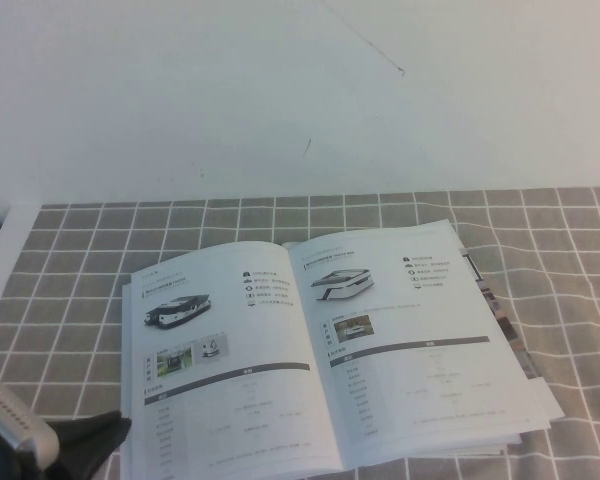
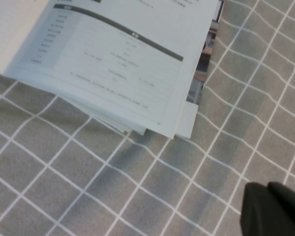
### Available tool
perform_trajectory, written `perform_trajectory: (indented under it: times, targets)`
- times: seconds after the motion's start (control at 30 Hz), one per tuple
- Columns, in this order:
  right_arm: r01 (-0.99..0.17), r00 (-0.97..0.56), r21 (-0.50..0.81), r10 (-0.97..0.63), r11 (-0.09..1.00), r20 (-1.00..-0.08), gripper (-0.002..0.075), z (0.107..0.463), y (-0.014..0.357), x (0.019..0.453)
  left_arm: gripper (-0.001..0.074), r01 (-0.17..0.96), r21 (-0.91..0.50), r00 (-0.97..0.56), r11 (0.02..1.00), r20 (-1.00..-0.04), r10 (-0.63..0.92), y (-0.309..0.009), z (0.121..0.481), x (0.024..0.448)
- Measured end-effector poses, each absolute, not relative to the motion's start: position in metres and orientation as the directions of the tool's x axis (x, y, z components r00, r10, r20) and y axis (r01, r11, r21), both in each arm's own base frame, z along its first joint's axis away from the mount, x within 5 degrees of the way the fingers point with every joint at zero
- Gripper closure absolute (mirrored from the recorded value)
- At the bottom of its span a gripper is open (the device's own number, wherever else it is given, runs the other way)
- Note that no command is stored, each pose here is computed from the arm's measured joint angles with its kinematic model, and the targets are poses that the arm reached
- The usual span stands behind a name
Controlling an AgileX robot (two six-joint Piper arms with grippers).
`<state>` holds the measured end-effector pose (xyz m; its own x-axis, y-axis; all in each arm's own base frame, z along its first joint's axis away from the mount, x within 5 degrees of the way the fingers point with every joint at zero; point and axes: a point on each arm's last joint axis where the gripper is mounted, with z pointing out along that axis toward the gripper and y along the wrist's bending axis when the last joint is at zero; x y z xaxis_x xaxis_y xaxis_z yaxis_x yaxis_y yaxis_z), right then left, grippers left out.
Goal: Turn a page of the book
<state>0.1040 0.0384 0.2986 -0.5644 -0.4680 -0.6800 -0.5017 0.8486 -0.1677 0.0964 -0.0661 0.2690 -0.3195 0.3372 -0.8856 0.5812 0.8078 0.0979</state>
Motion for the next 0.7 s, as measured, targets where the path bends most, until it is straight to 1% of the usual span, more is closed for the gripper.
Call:
perform_trajectory:
  times: [0.17,0.27,0.37,0.53,0.7]
  targets:
    - [-0.484,-0.507,-0.18,-0.442,0.856,-0.74,0.0727,0.275,0.03,0.08,0.0738,0.615,0.091,-0.188,0.783,-0.948,0.258,-0.073,0.255,0.097]
    - [-0.479,-0.485,-0.185,-0.435,0.858,-0.759,0.0727,0.269,0.027,0.073,0.0738,0.622,0.086,-0.153,0.778,-0.961,0.229,-0.074,0.254,0.097]
    - [-0.478,-0.478,-0.177,-0.424,0.86,-0.769,0.0727,0.266,0.027,0.069,0.0738,0.624,0.082,-0.136,0.777,-0.968,0.211,-0.075,0.256,0.097]
    - [-0.485,-0.502,-0.168,-0.43,0.858,-0.75,0.0727,0.263,0.026,0.067,0.0738,0.623,0.073,-0.138,0.778,-0.97,0.202,-0.075,0.256,0.097]
    - [-0.485,-0.505,-0.167,-0.432,0.858,-0.747,0.0727,0.263,0.026,0.067,0.0738,0.617,0.075,-0.18,0.783,-0.956,0.234,-0.073,0.252,0.096]
